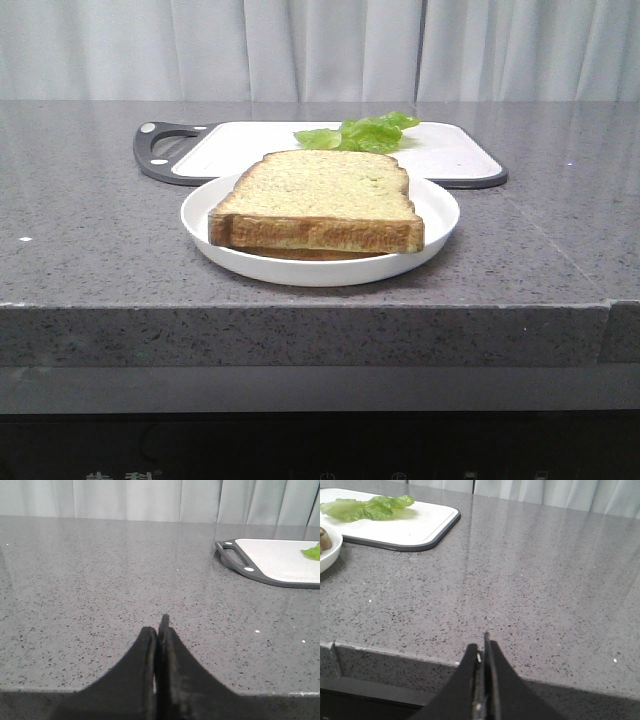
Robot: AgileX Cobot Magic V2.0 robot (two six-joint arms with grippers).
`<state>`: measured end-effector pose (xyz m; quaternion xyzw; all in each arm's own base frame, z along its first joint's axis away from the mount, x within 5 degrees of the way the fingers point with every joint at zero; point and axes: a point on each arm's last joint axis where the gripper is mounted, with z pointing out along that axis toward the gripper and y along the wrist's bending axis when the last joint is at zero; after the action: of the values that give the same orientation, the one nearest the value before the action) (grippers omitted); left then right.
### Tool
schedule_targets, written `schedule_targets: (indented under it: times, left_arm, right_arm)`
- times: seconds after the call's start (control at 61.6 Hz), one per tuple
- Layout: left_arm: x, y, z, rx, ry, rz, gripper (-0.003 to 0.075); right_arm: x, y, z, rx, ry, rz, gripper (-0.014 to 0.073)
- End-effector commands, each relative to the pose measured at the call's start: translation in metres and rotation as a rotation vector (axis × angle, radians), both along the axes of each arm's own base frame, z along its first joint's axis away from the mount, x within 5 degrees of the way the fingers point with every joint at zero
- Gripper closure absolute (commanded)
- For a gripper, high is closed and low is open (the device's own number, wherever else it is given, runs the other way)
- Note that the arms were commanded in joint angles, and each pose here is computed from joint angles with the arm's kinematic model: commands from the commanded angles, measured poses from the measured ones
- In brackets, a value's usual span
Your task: Left arm grabs bread, right arm adds lettuce
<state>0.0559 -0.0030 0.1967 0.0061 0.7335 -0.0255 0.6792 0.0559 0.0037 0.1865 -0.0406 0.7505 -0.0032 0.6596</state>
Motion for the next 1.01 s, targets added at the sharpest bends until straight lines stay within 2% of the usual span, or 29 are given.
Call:
schedule_targets:
  times: [0.0,0.292,0.422,0.601,0.795,0.99]
  left_arm:
    - [-0.001,0.001,0.007,-0.019,-0.098,0.008,0.0739]
    - [-0.001,0.001,0.007,-0.019,-0.1,0.008,0.074]
    - [-0.003,0.001,0.019,-0.021,-0.141,0.009,0.074]
    - [-0.009,0.001,0.069,-0.014,-0.213,0.006,0.074]
    - [0.015,-0.001,0.121,-0.006,-0.084,-0.002,0.074]
    - [0.049,-0.002,0.133,-0.003,0.019,-0.001,0.074]
  right_arm:
    - [-0.001,-0.001,0.01,0.004,-0.111,-0.015,0.0653]
    - [-0.001,-0.001,0.01,0.004,-0.112,-0.015,0.0653]
    - [-0.002,-0.001,0.02,0.02,-0.142,-0.015,0.0653]
    - [-0.008,0.0,0.061,0.02,-0.182,-0.003,0.0653]
    - [0.003,0.001,0.118,0.019,-0.157,0.004,0.0653]
    - [0.024,0.001,0.146,0.018,-0.107,0.006,0.0653]
